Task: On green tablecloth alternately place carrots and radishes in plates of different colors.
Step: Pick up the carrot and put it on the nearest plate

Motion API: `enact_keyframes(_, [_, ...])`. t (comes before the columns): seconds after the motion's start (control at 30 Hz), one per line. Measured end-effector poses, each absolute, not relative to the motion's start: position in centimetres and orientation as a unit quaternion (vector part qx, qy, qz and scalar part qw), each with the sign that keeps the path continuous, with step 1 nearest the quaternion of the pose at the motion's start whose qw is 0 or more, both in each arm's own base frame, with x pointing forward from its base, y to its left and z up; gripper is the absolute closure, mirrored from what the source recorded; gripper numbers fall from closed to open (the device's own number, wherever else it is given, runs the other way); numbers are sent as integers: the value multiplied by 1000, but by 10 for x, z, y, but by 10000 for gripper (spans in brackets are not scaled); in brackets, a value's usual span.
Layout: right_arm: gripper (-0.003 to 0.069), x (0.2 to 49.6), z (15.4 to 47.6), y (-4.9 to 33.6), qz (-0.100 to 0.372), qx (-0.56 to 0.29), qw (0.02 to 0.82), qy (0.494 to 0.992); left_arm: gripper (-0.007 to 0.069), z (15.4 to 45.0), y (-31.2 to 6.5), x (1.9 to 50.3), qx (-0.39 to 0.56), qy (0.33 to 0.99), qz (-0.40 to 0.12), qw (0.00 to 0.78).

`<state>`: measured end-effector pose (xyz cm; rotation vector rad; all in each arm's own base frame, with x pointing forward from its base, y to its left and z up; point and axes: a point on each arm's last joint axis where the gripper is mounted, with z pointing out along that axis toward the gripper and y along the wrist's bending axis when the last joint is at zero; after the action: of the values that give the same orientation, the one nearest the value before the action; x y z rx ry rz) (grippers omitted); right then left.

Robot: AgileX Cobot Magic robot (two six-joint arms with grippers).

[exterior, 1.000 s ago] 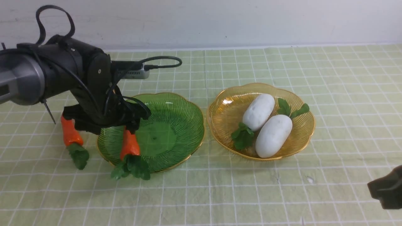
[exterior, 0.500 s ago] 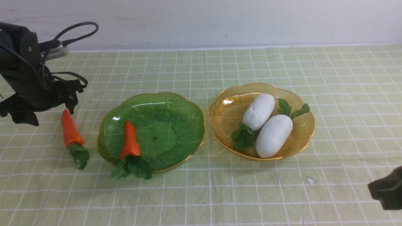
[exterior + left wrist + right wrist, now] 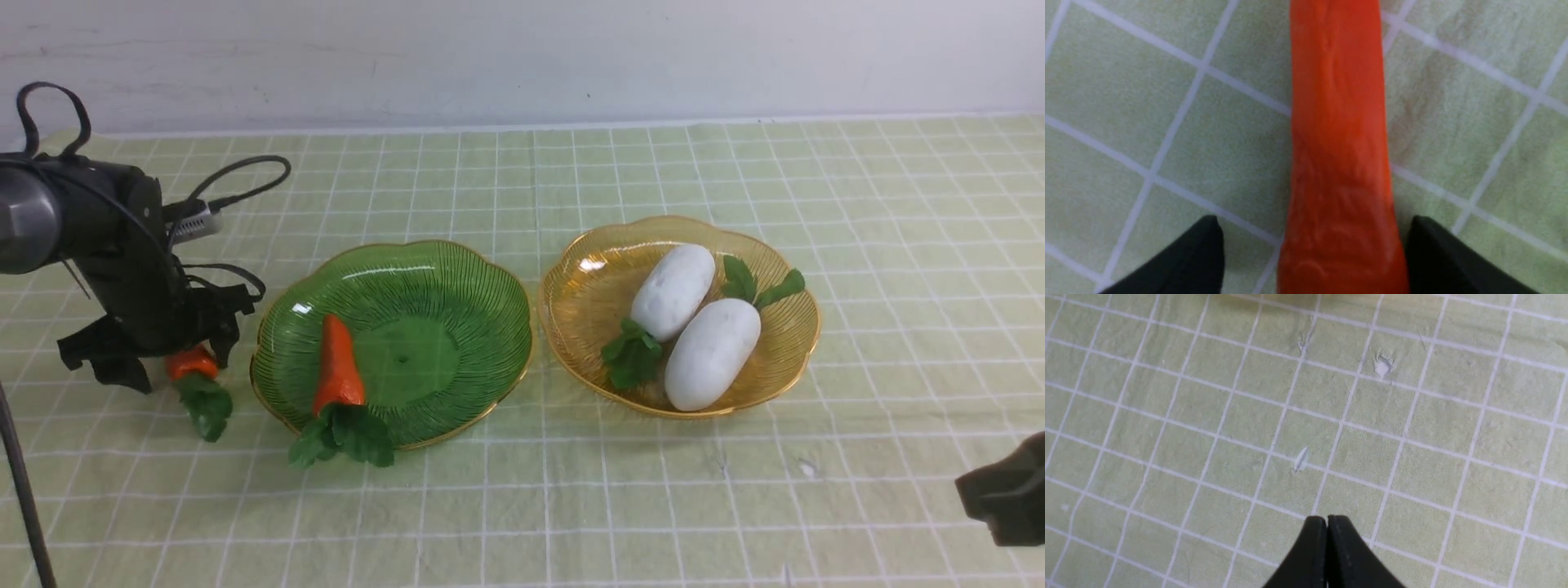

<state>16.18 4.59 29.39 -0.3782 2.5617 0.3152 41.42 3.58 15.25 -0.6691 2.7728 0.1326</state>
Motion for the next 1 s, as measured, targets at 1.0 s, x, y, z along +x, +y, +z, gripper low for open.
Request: enact_keyframes(1.0, [674, 162, 294, 46, 119, -136, 261, 948, 290, 215, -112, 397, -6, 998, -24, 54])
